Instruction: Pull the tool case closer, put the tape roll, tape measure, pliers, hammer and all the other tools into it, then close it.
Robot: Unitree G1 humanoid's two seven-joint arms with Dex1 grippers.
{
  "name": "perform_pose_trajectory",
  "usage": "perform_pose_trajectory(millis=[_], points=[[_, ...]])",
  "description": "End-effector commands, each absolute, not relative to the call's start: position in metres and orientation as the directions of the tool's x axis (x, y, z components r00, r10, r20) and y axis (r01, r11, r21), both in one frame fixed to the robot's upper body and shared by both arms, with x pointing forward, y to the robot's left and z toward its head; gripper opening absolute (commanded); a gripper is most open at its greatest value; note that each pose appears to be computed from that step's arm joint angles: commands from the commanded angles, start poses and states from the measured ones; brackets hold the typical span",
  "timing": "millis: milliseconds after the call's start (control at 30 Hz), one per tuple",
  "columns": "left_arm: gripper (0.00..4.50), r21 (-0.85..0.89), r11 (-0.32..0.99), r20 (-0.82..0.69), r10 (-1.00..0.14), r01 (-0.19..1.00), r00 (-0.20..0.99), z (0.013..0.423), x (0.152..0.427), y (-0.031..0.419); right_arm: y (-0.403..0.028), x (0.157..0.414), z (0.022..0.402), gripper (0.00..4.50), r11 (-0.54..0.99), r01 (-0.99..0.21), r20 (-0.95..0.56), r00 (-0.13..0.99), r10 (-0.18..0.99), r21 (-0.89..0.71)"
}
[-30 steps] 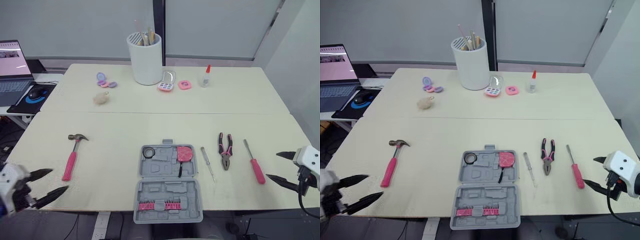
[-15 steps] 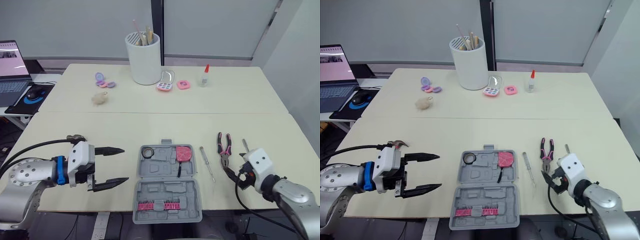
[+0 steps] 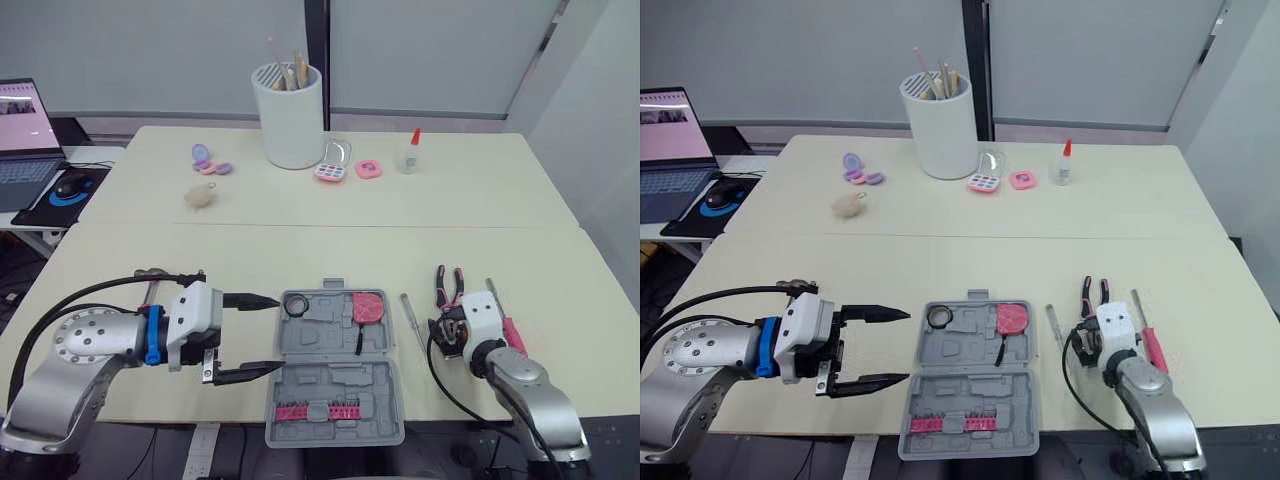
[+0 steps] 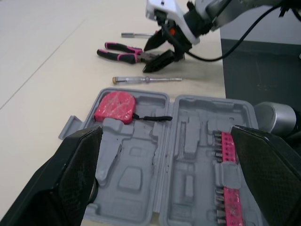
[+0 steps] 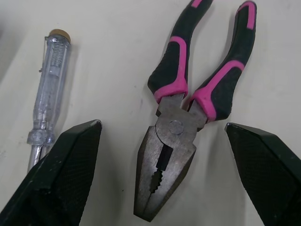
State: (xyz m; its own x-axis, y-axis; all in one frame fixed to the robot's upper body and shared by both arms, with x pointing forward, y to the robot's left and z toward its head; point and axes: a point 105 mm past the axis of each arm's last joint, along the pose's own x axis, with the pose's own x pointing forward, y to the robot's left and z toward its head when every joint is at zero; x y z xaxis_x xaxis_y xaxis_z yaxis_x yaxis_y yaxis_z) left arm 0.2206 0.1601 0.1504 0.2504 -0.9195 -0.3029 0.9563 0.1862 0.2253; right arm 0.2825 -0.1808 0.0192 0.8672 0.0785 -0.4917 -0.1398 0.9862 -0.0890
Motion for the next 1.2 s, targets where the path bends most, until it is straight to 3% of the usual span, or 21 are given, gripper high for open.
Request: perform_pose_trajectory(millis=[33,133,333,500,767,867,1000,1133,1200], points=[[4.5,0.241,0.152,-0.275,-0.937,0.958,0.218,0.158,0.217,0.152,-0.186,0.285,0.022,3.56,0.994,-0.067,-0.476,0.879,0.016,-0.09],[4.5,0.25,0.148,-0.274,-0.937,0.957,0.216,0.158,0.218,0.15,-0.186,0.286,0.02,2.58,0.997,-0.029,-0.475,0.88,-0.012,-0.078],[4.5,0.26,0.147,-0.274,-0.937,0.954,0.219,0.158,0.221,0.148,-0.189,0.285,0.018,1.34,0.997,0.033,-0.471,0.88,-0.059,-0.064],[4.5,0.257,0.165,-0.273,-0.933,0.952,0.235,0.157,0.224,0.153,-0.191,0.288,0.027,1.24,0.997,0.008,-0.436,0.899,-0.039,-0.073],[4.5,0.258,0.244,-0.341,-0.882,0.935,0.324,0.147,0.226,0.189,-0.19,0.297,0.093,1.24,0.901,-0.305,-0.283,0.934,0.219,-0.308],[4.5,0.259,0.276,-0.363,-0.86,0.926,0.358,0.143,0.225,0.202,-0.174,0.294,0.114,1.24,0.752,-0.522,-0.327,0.849,0.415,-0.402],[4.5,0.254,0.3,-0.4,-0.833,0.919,0.383,0.138,0.224,0.218,-0.15,0.28,0.132,1.24,0.442,-0.775,-0.475,0.629,0.616,-0.452],[4.5,0.246,0.296,-0.444,-0.812,0.923,0.379,0.131,0.222,0.229,-0.125,0.271,0.14,1.24,0.114,-0.899,-0.63,0.381,0.677,-0.422],[4.5,0.247,0.293,-0.451,-0.809,0.924,0.377,0.13,0.222,0.23,-0.114,0.269,0.139,1.24,0.021,-0.92,-0.673,0.301,0.676,-0.391]])
